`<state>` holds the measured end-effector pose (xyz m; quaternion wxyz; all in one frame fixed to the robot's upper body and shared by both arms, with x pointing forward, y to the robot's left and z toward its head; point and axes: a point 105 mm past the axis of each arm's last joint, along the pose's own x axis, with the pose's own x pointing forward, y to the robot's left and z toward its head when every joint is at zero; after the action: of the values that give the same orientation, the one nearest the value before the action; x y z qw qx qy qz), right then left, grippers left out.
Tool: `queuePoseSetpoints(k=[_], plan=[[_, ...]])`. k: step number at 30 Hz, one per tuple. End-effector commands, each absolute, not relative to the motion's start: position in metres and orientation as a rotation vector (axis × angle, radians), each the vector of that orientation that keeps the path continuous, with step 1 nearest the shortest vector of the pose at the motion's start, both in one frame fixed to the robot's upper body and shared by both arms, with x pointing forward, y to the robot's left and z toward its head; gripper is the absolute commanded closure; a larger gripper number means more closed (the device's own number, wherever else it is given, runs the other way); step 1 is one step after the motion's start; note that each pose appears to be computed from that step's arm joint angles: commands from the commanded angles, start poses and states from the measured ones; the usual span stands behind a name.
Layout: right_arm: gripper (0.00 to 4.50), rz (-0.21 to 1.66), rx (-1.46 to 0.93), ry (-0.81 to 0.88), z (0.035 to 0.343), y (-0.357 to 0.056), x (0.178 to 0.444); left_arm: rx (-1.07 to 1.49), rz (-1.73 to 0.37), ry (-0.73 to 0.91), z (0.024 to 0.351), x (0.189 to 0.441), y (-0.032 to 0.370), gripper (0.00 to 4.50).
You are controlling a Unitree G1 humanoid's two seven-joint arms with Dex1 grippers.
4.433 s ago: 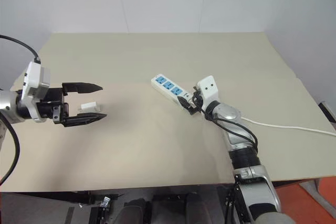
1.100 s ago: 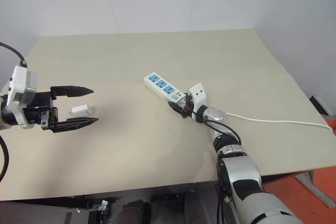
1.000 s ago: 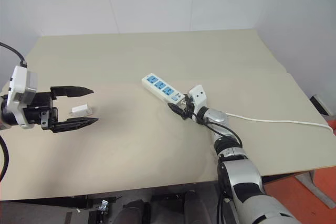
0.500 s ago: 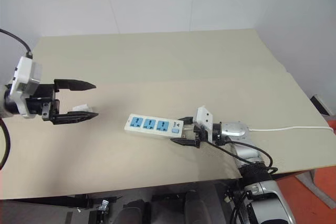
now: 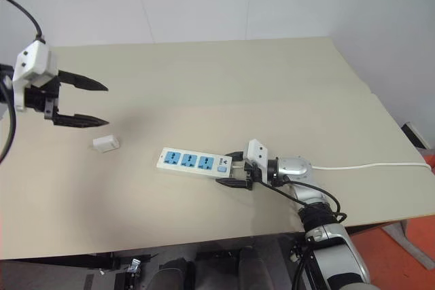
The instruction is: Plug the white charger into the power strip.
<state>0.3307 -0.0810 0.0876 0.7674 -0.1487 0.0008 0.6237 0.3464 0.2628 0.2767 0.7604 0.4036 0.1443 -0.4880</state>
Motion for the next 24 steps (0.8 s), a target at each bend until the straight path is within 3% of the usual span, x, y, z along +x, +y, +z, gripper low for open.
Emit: queuePoseSetpoints(k=[1,8,24], plan=[[1.07,1.383,-0.331,-0.022,0.091,-0.073,0.328,1.134,-1.019,0.501,0.275,0.359,0.274,0.0],[1.07,1.372,-0.3,-0.017,0.09,-0.072,0.327,0.996,-0.912,0.857,0.252,0.382,0.266,0.0],[1.07,1.321,-0.265,-0.004,0.089,-0.075,0.321,1.107,-0.784,1.094,0.19,0.387,0.291,0.0]])
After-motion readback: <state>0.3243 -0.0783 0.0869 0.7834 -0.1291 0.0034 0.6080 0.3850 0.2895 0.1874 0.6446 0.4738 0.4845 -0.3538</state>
